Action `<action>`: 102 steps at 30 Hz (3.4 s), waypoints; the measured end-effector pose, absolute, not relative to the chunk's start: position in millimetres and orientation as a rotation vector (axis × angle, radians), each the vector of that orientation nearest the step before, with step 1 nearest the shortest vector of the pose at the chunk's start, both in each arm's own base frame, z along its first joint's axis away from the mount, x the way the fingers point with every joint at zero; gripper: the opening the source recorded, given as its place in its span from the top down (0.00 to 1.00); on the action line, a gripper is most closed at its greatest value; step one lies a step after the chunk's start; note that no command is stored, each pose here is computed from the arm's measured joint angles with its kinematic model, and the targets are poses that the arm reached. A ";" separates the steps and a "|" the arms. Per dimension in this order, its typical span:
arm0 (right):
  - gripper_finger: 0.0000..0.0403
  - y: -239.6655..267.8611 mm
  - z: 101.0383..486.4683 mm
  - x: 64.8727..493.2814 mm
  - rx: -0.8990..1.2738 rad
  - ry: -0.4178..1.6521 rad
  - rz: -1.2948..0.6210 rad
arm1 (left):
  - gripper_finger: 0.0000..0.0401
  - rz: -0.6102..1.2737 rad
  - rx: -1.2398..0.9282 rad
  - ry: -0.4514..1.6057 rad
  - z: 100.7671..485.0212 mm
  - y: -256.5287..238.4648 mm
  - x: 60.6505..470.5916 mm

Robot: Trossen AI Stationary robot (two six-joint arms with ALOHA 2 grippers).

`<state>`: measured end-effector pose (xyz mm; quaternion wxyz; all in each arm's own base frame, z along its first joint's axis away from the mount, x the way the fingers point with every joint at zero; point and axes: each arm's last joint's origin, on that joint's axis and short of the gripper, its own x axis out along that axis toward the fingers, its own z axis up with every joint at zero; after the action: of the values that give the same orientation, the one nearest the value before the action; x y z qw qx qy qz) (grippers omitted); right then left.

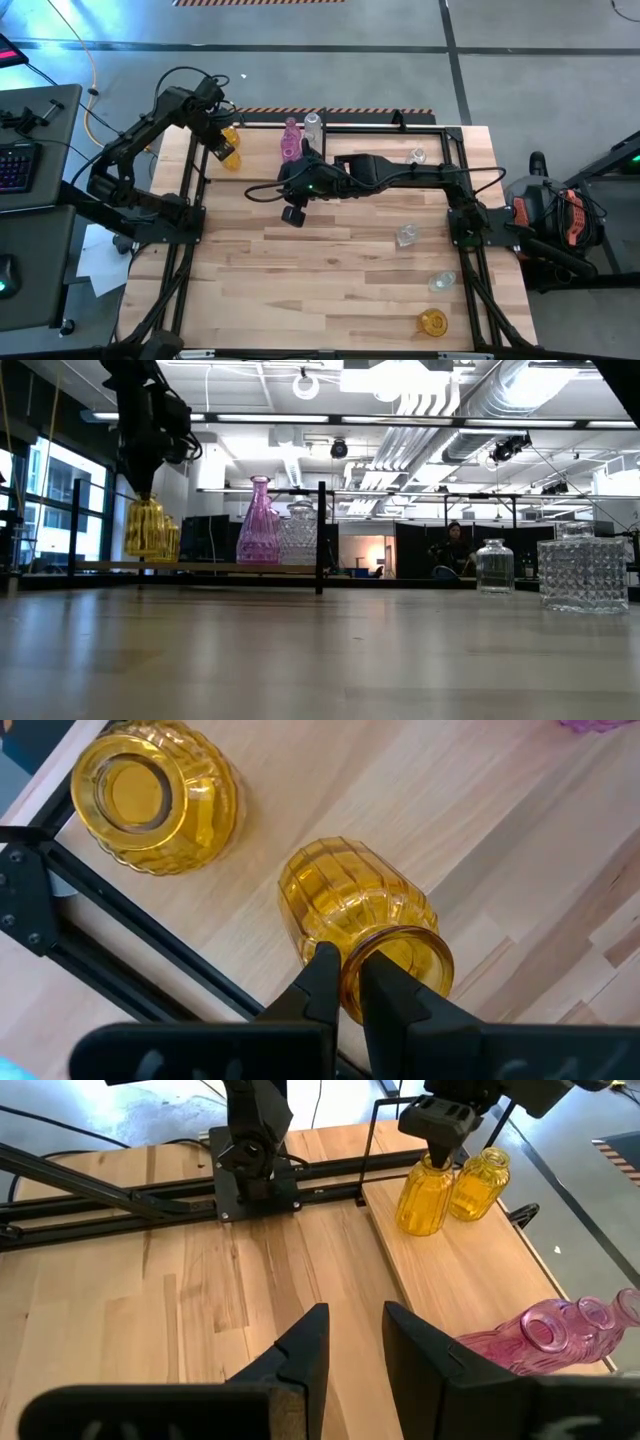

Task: Sort vases onto shelf
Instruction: Put the yellow vase on the shelf aligned with the other yellow vase

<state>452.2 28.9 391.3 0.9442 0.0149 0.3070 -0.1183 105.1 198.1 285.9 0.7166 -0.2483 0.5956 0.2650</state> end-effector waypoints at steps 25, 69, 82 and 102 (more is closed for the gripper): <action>0.81 33.8 391.5 451.8 0.029 0.625 -0.233 | 0.97 0.625 -0.535 1.287 285.5 202.6 105.4; 0.81 38.8 391.4 451.4 0.044 0.623 -0.227 | 0.86 0.604 -0.463 1.343 281.1 201.6 104.5; 0.81 39.7 391.4 451.4 0.043 0.623 -0.225 | 0.86 0.639 -0.348 1.239 313.5 188.9 98.0; 0.81 8.1 373.1 494.0 0.304 0.120 -0.306 | 0.86 0.809 -0.108 0.380 424.7 32.3 24.5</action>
<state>494.0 8.1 373.1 0.9750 0.1506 0.0597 -0.1520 24.5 32.3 424.7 0.9005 -0.0523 0.1836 0.3908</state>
